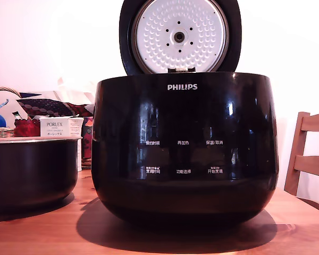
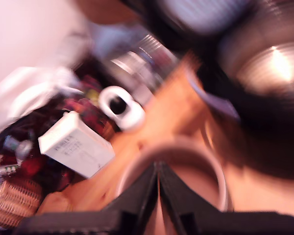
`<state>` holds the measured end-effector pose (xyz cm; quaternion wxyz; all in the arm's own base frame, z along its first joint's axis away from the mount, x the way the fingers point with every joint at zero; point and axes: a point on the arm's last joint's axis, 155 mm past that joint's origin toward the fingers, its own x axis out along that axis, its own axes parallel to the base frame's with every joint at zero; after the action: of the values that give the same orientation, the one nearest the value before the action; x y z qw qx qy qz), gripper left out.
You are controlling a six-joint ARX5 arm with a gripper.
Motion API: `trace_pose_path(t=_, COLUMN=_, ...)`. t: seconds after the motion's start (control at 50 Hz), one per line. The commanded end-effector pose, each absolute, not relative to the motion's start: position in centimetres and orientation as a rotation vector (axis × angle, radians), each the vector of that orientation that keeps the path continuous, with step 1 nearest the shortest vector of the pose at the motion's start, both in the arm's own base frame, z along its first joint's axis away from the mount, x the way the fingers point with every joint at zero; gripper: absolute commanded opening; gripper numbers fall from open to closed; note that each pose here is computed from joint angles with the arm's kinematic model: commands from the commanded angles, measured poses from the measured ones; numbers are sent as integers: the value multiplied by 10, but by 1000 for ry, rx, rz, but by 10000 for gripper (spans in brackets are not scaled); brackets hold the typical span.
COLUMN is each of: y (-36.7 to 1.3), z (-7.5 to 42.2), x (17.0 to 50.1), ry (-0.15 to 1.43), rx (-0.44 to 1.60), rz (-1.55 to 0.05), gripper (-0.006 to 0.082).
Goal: Pick up the metallic pot next to the rice cooker
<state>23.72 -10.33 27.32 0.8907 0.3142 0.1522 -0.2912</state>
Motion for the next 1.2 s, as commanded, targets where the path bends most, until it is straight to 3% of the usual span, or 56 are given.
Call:
trace_pose_path(t=0.0, y=-103, z=280, x=228, ry=310, rx=713, rz=-634, gripper=-9)
trace_pose_path(t=0.1, y=-100, z=267, x=212, ry=395, rx=718, rz=-673, gripper=71)
trace_pose_path(t=0.26, y=-95, z=246, x=195, ry=509, rx=712, rz=-708, gripper=307)
trace_pose_path(t=0.48, y=-94, z=239, x=189, ry=545, rx=713, rz=-723, gripper=471)
trace_pose_path(t=0.84, y=-85, z=201, x=185, ry=751, rx=756, rz=-773, gripper=469)
trace_pose_path(t=1.18, y=-86, z=169, x=208, ry=846, rx=912, rz=-882, gripper=490)
